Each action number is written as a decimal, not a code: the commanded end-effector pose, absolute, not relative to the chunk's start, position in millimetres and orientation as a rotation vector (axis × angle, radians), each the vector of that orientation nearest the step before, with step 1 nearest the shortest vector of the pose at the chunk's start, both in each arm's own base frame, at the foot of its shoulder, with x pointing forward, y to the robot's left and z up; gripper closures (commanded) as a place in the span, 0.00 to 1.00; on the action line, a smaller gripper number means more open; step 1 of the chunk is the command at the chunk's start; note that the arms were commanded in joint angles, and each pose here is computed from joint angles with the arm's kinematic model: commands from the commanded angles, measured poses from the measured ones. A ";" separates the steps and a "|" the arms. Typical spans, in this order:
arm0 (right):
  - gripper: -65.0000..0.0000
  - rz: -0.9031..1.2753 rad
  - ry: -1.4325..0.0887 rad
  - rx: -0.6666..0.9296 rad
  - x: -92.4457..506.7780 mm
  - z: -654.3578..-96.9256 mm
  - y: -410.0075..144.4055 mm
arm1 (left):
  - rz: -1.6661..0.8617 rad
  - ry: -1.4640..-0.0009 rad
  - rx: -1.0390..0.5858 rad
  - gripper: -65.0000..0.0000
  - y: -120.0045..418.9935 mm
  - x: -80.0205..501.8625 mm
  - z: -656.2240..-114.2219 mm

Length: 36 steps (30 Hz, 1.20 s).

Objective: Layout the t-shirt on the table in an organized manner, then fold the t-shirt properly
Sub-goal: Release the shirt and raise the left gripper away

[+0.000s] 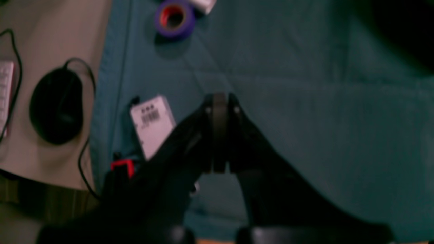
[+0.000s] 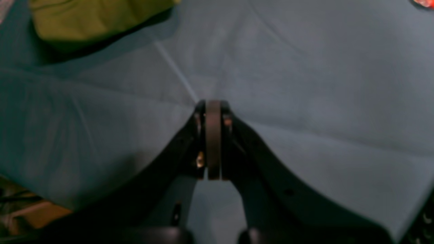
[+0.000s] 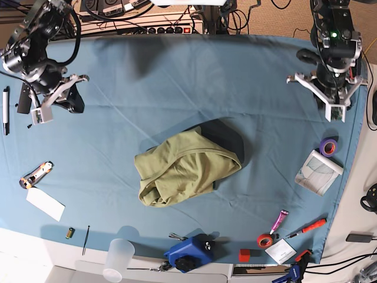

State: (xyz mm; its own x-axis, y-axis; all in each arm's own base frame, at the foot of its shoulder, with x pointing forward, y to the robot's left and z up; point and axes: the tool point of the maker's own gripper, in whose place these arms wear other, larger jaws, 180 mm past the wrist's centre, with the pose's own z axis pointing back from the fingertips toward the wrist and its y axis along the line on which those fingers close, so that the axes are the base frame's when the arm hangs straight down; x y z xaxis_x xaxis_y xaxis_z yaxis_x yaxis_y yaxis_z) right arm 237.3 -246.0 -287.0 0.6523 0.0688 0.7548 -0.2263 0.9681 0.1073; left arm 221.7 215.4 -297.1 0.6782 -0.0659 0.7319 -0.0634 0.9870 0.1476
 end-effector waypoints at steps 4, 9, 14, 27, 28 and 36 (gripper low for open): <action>1.00 0.239 -0.915 0.119 227.0 -254.8 -243.7 | -0.045 -0.779 0.108 1.00 203.3 204.0 -305.5; 1.00 0.198 -0.851 0.067 198.5 -262.3 -260.5 | -0.086 -0.676 0.070 1.00 195.4 173.2 -324.8; 1.00 0.112 -0.743 0.052 157.4 -283.4 -271.9 | -0.084 -0.587 0.056 1.00 194.0 147.6 -338.0; 1.00 0.084 -0.433 0.044 69.8 -318.2 -279.0 | -0.135 -0.334 -0.052 1.00 175.7 63.8 -364.1; 1.00 0.085 -0.418 0.048 65.0 -320.3 -279.3 | -0.133 -0.317 -0.058 1.00 175.1 57.1 -365.2; 1.00 -0.062 -0.298 0.181 24.4 -366.5 -294.5 | -0.104 -0.171 -0.152 1.00 169.2 11.1 -393.6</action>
